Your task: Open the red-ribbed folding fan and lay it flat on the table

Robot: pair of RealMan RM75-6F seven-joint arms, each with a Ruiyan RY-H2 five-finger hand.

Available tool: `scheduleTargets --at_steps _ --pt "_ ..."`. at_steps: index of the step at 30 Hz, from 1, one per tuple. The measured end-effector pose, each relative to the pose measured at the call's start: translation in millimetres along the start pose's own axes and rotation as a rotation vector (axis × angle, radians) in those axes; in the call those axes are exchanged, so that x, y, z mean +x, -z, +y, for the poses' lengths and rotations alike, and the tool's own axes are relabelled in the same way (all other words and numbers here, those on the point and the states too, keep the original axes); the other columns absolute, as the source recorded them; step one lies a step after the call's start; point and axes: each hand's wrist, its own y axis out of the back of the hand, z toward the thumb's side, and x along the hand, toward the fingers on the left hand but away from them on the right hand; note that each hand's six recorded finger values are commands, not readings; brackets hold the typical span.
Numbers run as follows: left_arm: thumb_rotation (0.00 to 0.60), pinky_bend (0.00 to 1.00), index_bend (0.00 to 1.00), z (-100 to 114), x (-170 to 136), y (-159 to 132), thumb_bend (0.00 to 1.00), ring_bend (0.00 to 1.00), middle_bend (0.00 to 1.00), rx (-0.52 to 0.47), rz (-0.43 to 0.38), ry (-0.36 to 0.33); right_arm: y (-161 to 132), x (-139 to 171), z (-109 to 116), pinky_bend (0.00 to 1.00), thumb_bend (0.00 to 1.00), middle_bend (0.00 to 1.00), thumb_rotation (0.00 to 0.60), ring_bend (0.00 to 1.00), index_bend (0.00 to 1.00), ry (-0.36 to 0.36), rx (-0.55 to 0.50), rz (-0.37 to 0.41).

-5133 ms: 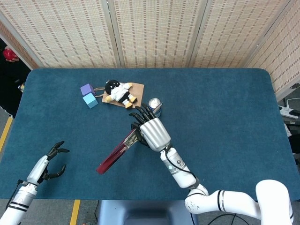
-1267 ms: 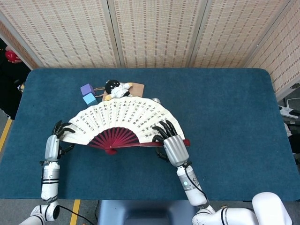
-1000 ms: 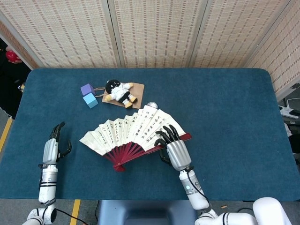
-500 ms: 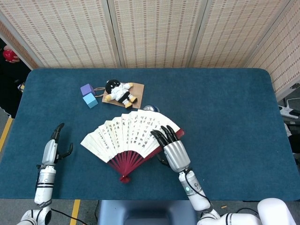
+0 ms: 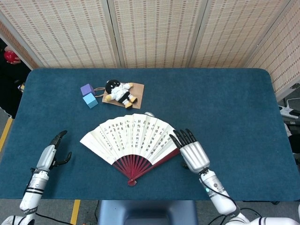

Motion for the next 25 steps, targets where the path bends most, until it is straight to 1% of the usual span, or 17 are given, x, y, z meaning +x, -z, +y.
scheduleTargets --at_steps 4,8,12,15,17,21,25 --pt "0.6 0.06 0.0 17.7 -8.7 -9.3 0.42 0.0 0.0 0.002 -0.043 -0.04 30.6 14.9 9.2 0.0 0.06 0.0 0.6 0.0 0.0 -0.005 0.054 -0.073" --pt "0.6 0.06 0.0 36.8 -21.5 -22.4 0.43 0.0 0.0 0.053 -0.098 -0.094 66.8 41.9 19.2 0.0 0.06 0.0 0.6 0.0 0.0 0.035 0.07 -0.172" --pt "0.6 0.05 0.0 56.7 -39.5 -38.4 0.42 0.0 0.0 0.149 -0.148 -0.162 103.4 81.2 25.9 0.0 0.06 0.0 0.6 0.0 0.0 0.077 0.064 -0.288" --pt "0.6 0.05 0.0 70.2 -53.3 -48.6 0.42 0.0 0.0 0.236 -0.166 -0.201 128.7 114.1 27.4 0.0 0.07 0.0 0.6 0.0 0.0 0.115 0.041 -0.376" --pt "0.6 0.05 0.0 76.5 -60.5 -52.3 0.42 0.0 0.0 0.3 -0.165 -0.215 146.7 136.2 26.2 0.0 0.07 0.0 0.6 0.0 0.0 0.134 0.035 -0.43" --pt "0.6 0.05 0.0 85.8 -75.3 -58.3 0.42 0.0 0.0 0.442 -0.127 -0.217 175.1 165.0 22.8 0.0 0.07 0.0 0.6 0.0 0.0 0.143 0.022 -0.493" --pt "0.6 0.05 0.0 90.6 -85.3 -66.7 0.42 0.0 0.0 0.514 -0.099 -0.201 197.6 181.1 28.7 0.0 0.07 0.0 0.6 0.0 0.0 0.159 0.01 -0.528"
